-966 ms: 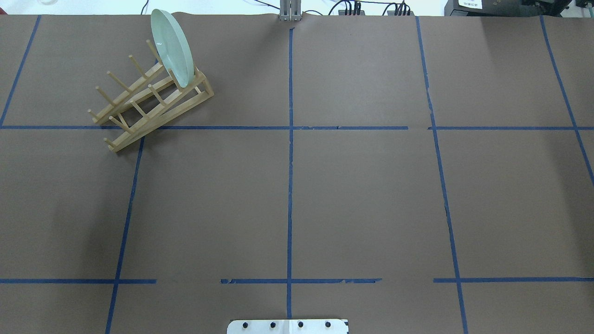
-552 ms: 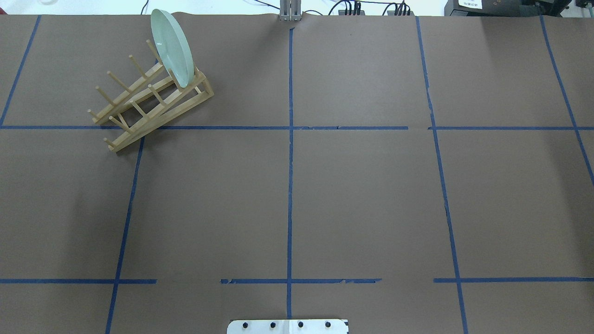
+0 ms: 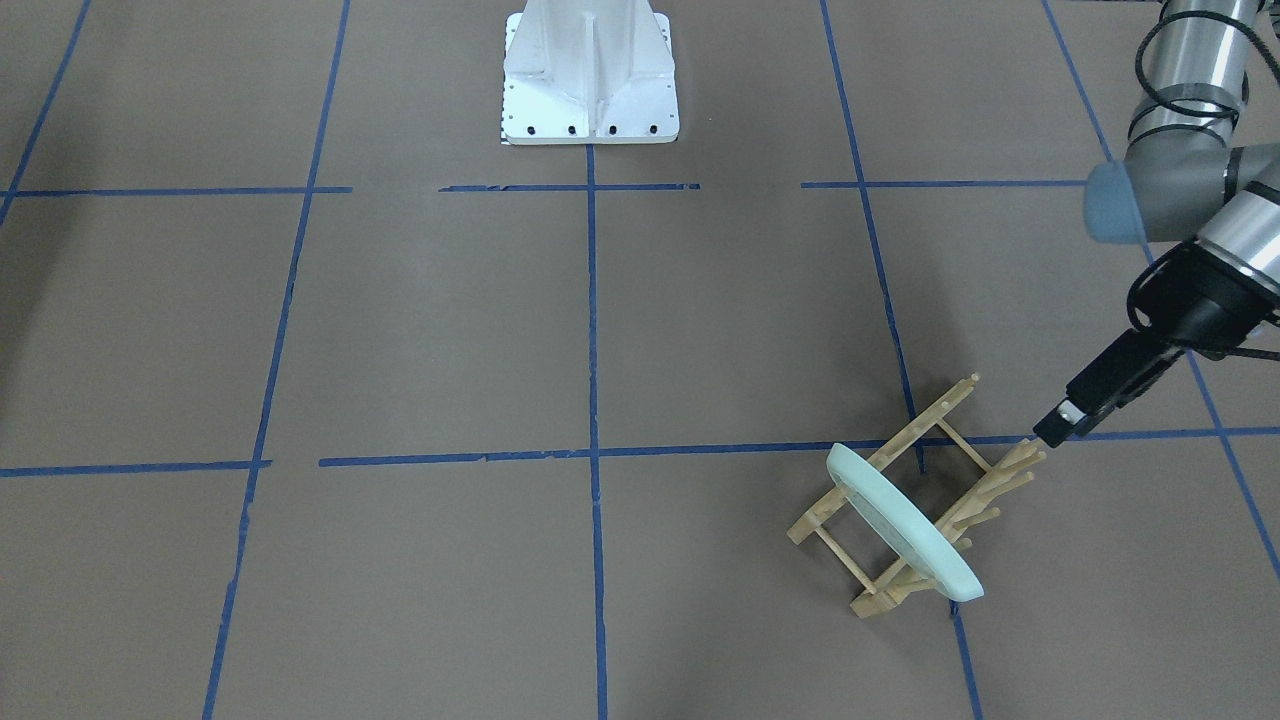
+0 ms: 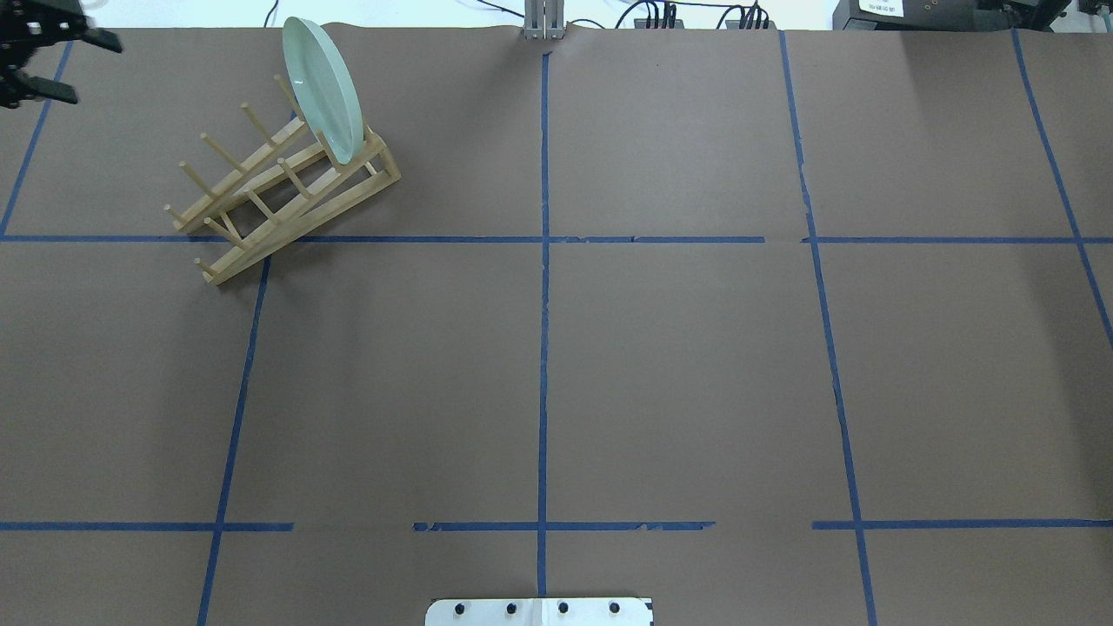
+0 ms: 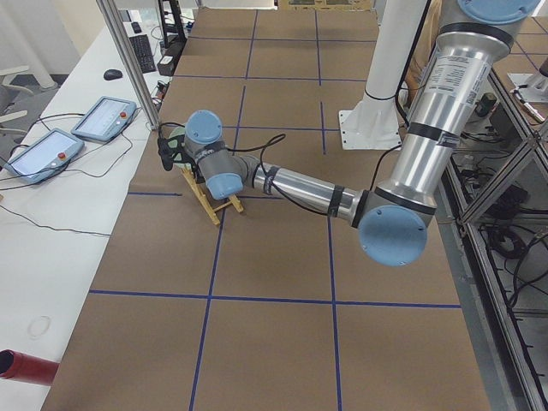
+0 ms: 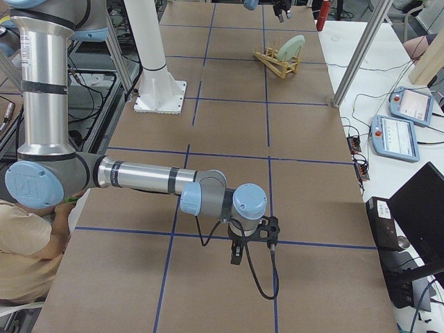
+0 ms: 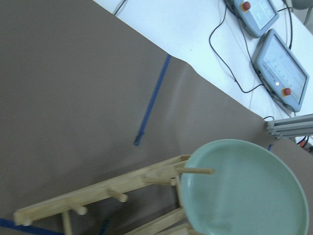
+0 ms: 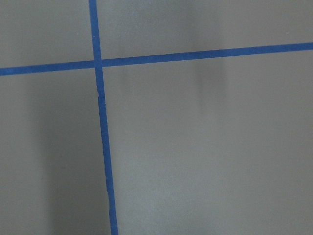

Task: Place plate on table
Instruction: 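Reach the left gripper to the pale green plate's rim in the rack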

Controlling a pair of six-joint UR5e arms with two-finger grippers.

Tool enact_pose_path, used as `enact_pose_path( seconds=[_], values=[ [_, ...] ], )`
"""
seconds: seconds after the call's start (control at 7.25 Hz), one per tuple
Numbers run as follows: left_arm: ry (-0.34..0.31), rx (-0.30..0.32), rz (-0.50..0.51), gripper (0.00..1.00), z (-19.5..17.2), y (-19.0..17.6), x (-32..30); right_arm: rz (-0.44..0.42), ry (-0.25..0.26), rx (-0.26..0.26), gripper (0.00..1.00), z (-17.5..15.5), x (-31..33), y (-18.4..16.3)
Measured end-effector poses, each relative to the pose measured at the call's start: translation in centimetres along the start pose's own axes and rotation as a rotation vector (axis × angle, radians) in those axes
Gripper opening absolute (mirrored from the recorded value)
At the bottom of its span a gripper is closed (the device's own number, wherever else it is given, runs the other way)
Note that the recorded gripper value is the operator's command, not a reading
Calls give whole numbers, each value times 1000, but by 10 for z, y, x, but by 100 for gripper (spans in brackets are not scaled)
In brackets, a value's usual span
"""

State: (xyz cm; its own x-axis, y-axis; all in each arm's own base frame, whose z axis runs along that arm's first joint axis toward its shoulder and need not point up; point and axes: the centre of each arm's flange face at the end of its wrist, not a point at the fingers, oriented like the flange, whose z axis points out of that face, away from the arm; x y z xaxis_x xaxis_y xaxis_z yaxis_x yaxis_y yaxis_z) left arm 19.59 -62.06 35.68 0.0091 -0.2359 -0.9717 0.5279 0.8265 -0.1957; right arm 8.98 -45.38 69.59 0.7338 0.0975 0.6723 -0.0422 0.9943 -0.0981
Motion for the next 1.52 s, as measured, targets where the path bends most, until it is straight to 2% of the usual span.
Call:
enact_pose_path(
  seconds=[0.14, 0.41, 0.83, 1.1, 1.24, 1.38, 1.52],
  values=[
    [65, 34, -41, 97, 16, 2, 12, 0, 0, 0, 100, 0, 0, 0],
    [136, 46, -122, 97, 38, -4, 24, 1, 0, -1, 100, 0, 0, 0],
    [165, 44, -226, 94, 62, -14, 30, 0, 0, 0, 100, 0, 0, 0],
    [171, 33, -242, 92, 78, -9, 39, 0, 0, 0, 100, 0, 0, 0],
    [172, 22, -240, 83, 84, -3, 43, 0, 0, 0, 100, 0, 0, 0],
    [176, 18, -239, 69, 90, 3, 46, 0, 0, 0, 100, 0, 0, 0],
    [179, 20, -239, 45, 96, 10, 48, 0, 0, 0, 100, 0, 0, 0]
  ],
)
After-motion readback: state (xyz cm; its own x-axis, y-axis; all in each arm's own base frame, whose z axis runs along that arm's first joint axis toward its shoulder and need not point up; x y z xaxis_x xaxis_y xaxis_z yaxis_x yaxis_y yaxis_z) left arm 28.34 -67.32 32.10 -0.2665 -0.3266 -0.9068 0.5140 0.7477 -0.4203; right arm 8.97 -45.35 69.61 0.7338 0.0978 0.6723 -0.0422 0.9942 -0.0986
